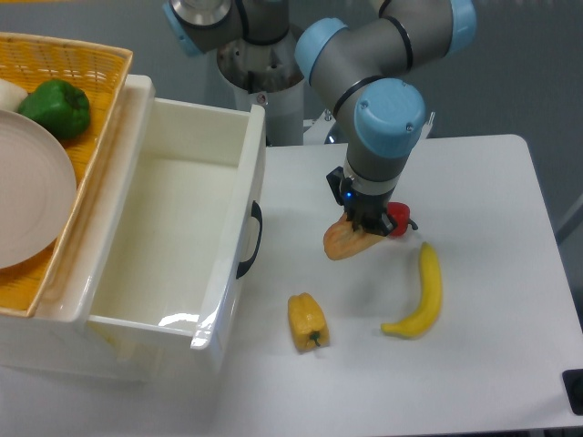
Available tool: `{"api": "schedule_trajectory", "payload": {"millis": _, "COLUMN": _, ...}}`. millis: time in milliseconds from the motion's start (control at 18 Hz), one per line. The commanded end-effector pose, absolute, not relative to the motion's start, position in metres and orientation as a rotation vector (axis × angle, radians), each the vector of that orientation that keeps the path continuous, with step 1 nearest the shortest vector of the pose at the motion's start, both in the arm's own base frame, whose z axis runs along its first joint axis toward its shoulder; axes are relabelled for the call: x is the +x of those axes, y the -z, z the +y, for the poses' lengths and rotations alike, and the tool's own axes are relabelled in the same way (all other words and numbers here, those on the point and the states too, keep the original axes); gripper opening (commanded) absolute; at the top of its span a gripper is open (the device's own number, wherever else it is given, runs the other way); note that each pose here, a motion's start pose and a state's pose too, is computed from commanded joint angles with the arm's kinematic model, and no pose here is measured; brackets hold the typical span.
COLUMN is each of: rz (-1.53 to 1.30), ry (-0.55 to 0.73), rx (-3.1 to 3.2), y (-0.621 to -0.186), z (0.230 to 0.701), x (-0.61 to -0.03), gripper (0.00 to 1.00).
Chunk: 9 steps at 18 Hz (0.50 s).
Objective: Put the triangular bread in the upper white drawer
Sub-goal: 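Close the gripper on the triangular bread slice on the table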
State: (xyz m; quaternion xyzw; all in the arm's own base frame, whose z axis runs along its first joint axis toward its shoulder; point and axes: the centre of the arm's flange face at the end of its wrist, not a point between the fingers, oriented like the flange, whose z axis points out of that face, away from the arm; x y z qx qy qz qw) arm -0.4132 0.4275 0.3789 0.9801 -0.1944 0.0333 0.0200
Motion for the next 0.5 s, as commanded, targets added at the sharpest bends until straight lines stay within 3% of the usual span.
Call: {"api": "schedule_trajectory", "payload": {"millis": 500, "rz": -0.581, "ry": -0.082, "rx": 3.053, "y": -0.386, "z": 0.427, "x": -0.418, "gripper": 0.0}}
